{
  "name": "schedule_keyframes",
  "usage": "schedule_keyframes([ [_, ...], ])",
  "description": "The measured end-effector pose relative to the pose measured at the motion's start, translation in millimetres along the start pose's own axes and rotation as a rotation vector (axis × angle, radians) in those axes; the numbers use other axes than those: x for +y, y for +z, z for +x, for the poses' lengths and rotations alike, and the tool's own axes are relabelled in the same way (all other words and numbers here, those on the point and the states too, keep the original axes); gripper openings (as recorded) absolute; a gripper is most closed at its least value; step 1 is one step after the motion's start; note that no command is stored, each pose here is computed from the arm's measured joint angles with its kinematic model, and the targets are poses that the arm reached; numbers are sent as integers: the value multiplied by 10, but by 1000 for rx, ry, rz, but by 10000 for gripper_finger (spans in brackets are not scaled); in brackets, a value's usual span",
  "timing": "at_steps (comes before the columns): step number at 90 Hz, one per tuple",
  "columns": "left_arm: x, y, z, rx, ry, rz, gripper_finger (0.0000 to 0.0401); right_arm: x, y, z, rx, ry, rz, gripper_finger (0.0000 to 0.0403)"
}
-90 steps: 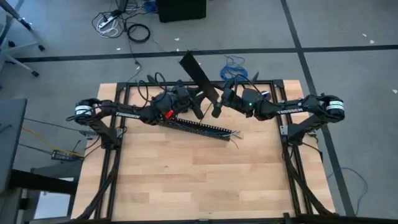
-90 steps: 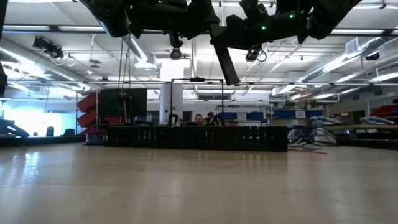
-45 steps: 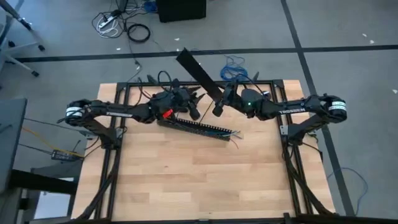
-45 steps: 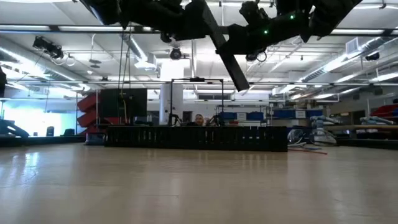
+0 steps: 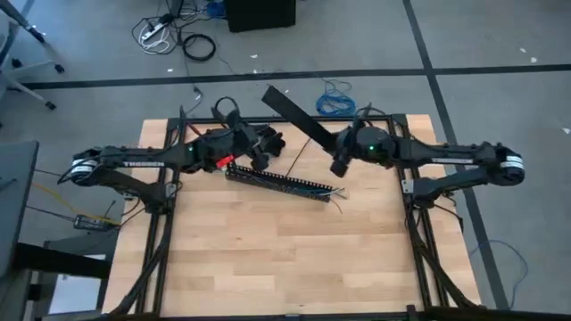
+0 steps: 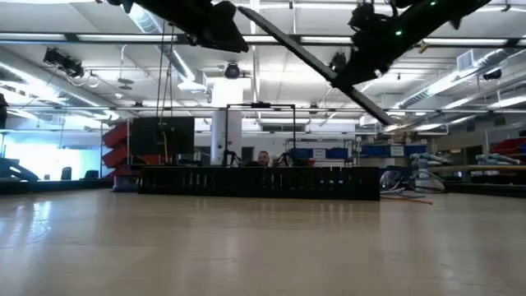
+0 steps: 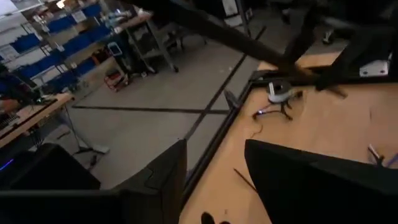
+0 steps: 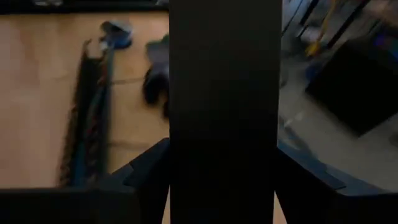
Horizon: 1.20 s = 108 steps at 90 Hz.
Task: Ziptie cables
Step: Close the black cable duct cover
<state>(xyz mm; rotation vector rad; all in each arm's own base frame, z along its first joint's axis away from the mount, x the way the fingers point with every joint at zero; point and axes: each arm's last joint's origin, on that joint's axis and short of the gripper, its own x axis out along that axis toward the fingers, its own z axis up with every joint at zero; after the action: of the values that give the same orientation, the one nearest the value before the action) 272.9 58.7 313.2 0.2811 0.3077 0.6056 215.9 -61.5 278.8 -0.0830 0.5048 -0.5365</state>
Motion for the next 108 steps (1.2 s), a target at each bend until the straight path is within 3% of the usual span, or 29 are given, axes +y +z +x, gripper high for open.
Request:
schedule_keyframes([
  [22,-40,-7,-4,-15,-123,8,158,8,-222,-202,236,206,180,230],
  [39,-92,2,2,-76,-323,47,158,142,-364,-178,418,299,215,230],
  [59,-154,-44,69,-71,-390,61,158,356,-432,-126,509,381,193,230],
  [91,-374,-268,404,-48,-546,62,158,617,-596,7,654,410,85,231],
  [108,-494,-405,624,-67,-628,1,158,666,-683,20,700,410,51,231],
])
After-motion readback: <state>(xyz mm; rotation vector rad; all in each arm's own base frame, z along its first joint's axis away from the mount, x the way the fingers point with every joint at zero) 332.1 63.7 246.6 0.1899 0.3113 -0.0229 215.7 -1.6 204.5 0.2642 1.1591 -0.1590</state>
